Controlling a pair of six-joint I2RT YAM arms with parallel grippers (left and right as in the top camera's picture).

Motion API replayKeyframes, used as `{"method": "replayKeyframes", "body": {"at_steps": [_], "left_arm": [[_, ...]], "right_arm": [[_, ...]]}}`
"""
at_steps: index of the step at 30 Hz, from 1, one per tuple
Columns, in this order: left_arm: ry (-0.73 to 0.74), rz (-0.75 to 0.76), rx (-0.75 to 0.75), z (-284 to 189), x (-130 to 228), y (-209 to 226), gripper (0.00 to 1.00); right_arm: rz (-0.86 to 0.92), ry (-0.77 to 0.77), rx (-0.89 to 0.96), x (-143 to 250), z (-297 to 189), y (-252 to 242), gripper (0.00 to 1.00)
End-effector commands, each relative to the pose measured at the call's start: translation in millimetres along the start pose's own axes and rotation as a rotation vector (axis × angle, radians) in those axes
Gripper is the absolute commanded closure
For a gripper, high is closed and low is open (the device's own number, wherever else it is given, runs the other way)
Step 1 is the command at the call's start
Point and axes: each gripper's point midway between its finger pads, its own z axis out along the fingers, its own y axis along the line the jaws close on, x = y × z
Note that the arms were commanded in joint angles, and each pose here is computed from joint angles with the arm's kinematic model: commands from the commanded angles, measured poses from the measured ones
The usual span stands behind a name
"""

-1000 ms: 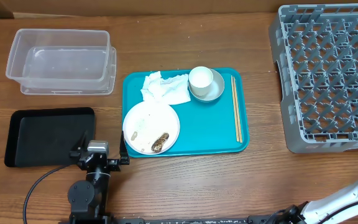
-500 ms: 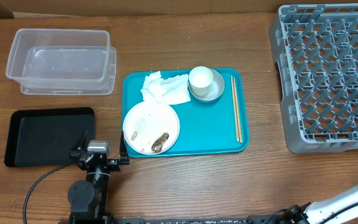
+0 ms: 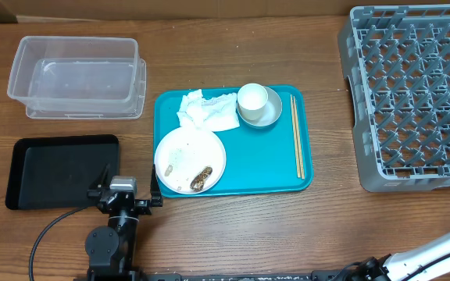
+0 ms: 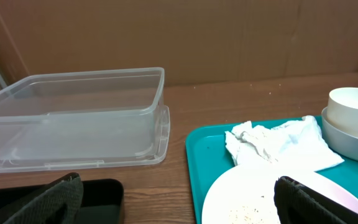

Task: Sort waste into correct bins and load items into the dishwasher
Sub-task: 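Carry the white bowl right and place it in the grey dish rack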

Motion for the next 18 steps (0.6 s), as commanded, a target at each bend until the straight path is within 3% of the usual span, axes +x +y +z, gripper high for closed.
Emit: {"method": "replayKeyframes", "body": {"at_steps": [1, 4, 6, 10, 17, 18], "left_arm": [[-0.004, 0.009, -0.005, -0.2, 0.4, 1.4, 0.0], [-0.004, 0.008, -0.005, -0.2, 0.4, 1.4, 0.0], [-0.004, 0.009, -0.005, -0.2, 0.4, 1.4, 0.0], [-0.004, 0.008, -0.005, -0.2, 0.4, 1.4, 0.0], [-0.004, 0.008, -0.005, -0.2, 0.4, 1.4, 0.0], [-0.004, 0.009, -0.005, -0.2, 0.4, 1.4, 0.0]], "right_arm": [[0.139, -0.014, 0.018, 0.1, -19.1, -20.0, 0.96], [0.182, -0.008, -0.006, 2.3, -31.7, -22.0, 0.96], [0.194, -0.004, -0.052, 1.6, -40.6, -16.6, 0.85], [0.214, -0.046, -0.064, -13.2, -67.0, -6.2, 0.77], [0.158, -0.161, -0.003, -46.7, -120.7, 39.7, 0.75], [0.141, -0.194, 0.04, -53.4, -130.0, 52.0, 0.67]]}}
